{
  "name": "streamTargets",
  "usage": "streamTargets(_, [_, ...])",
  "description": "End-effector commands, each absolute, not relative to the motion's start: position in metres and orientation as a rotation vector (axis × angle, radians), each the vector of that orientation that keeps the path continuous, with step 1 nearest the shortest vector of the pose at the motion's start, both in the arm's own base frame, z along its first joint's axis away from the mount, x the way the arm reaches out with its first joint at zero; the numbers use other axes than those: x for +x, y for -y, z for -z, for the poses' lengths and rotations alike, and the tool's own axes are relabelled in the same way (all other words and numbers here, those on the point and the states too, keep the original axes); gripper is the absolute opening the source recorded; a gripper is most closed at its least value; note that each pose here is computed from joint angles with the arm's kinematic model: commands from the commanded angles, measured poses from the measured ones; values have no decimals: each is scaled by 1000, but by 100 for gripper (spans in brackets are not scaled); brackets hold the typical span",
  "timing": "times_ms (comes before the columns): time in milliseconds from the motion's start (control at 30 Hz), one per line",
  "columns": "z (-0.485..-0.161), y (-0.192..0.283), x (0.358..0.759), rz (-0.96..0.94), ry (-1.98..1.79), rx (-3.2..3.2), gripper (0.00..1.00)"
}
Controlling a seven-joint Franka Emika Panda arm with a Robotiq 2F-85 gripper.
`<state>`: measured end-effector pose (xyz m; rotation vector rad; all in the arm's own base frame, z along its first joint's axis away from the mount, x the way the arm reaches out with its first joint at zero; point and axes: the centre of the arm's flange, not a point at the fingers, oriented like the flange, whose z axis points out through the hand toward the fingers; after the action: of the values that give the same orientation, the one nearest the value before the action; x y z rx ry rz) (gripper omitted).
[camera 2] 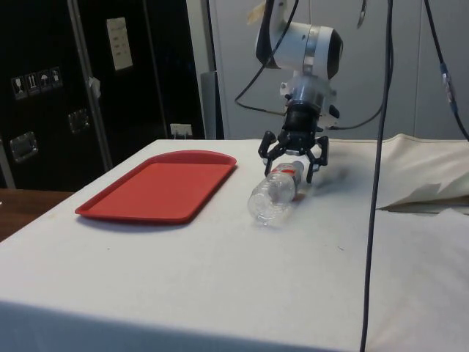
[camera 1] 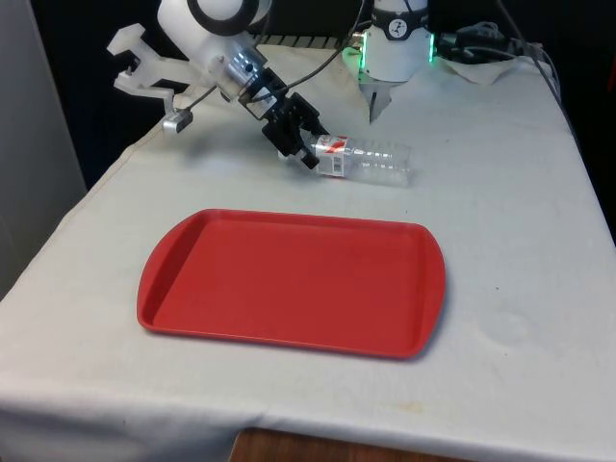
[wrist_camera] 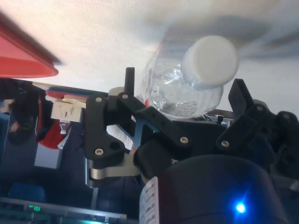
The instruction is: Place the bottle upright on the tray.
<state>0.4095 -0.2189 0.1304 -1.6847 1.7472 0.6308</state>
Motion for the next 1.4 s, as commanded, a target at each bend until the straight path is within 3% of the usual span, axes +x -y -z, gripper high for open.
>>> streamTargets(0, [-130, 219, 411, -632, -1747, -1675, 100])
streamTargets(1367, [-121, 218, 407, -690, -1692, -1625, 100])
